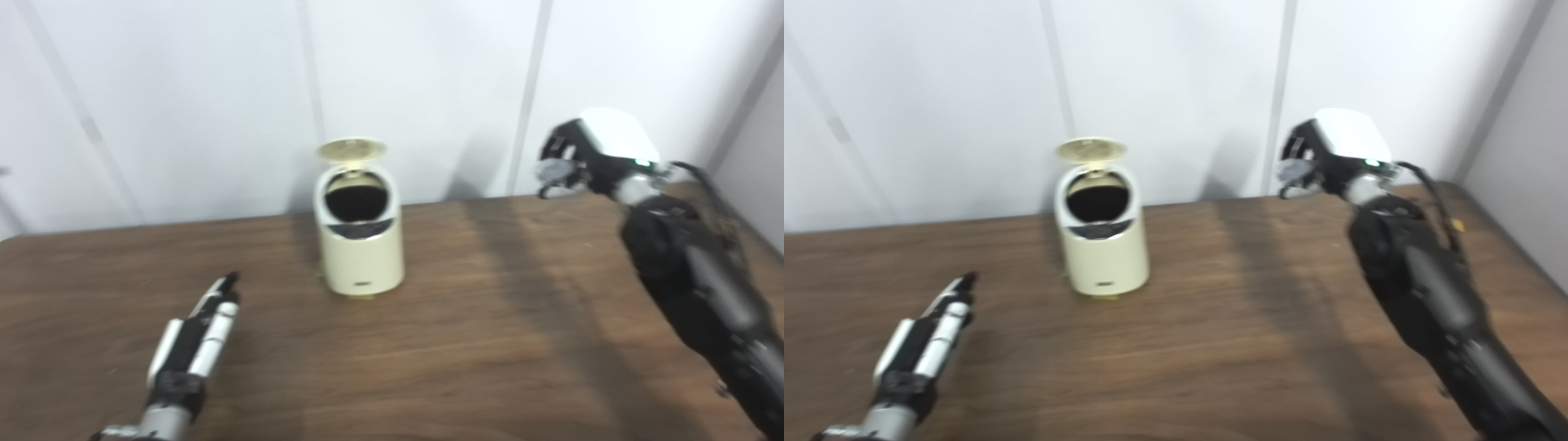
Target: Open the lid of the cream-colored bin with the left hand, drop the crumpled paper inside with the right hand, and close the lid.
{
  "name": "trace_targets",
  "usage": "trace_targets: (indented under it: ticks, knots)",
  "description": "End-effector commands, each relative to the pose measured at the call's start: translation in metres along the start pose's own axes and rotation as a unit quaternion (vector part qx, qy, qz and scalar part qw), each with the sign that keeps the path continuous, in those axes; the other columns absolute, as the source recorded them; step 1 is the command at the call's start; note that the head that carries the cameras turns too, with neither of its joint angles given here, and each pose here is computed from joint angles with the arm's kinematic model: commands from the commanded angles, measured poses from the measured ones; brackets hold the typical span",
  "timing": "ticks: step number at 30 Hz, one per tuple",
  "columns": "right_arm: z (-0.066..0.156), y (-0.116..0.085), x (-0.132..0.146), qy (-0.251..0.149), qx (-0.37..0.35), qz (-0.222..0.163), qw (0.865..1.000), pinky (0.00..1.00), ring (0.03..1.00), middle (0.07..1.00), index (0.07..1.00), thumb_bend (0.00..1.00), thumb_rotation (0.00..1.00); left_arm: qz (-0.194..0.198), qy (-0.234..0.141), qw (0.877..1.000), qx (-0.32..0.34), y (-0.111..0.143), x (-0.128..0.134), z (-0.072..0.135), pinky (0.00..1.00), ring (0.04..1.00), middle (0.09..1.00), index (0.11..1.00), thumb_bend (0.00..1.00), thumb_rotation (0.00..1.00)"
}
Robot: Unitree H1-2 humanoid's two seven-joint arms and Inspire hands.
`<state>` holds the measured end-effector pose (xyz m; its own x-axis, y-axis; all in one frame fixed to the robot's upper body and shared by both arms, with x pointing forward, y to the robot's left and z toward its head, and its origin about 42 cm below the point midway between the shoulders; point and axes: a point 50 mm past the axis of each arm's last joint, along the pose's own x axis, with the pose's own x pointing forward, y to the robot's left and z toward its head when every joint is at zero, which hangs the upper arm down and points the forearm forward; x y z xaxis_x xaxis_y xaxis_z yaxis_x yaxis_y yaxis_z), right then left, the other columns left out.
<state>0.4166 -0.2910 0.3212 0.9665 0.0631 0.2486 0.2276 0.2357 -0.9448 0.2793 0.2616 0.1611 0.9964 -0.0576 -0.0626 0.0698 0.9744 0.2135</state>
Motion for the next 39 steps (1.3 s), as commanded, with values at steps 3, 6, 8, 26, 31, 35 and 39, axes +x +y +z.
trace_targets:
  ticks: [3,6,8,26,31,35,39]
  knots:
    - [0.035,-0.034,0.004,-0.074,0.012,-0.062,0.995,0.33,0.398,0.535,0.496,0.50,0.00,0.006,-0.043,0.999,0.011,-0.004,0.005,0.014,0.96,0.994,0.990,0.977,0.56,0.89]
    - [0.054,-0.038,0.001,-0.096,0.013,-0.069,0.993,0.32,0.399,0.535,0.499,0.50,0.00,0.006,-0.042,0.999,0.013,-0.007,0.004,0.014,0.97,0.996,0.992,0.975,0.56,0.90]
    - [0.069,-0.041,-0.001,-0.109,0.015,-0.072,0.991,0.32,0.395,0.527,0.506,0.50,0.00,0.006,-0.042,0.999,0.014,-0.009,0.004,0.013,0.97,0.993,0.990,0.975,0.55,0.90]
    - [0.153,-0.032,0.012,-0.207,0.068,-0.078,0.973,0.29,0.388,0.503,0.513,0.49,0.00,0.012,-0.042,0.999,-0.001,-0.016,0.004,0.006,1.00,1.000,1.000,1.000,0.57,0.90]
    - [0.161,-0.025,0.011,-0.215,0.083,-0.071,0.970,0.30,0.398,0.509,0.508,0.50,0.00,0.015,-0.043,0.999,-0.009,-0.020,0.004,0.006,1.00,1.000,1.000,1.000,0.58,0.89]
    - [0.168,-0.017,0.020,-0.220,0.087,-0.066,0.969,0.30,0.401,0.513,0.506,0.50,0.00,0.015,-0.042,0.999,-0.009,-0.024,0.002,0.007,1.00,1.000,1.000,1.000,0.58,0.89]
    - [0.177,-0.010,0.025,-0.224,0.088,-0.059,0.969,0.29,0.403,0.527,0.511,0.49,0.00,0.017,-0.043,0.999,-0.011,-0.027,0.002,0.008,1.00,1.000,1.000,1.000,0.58,0.90]
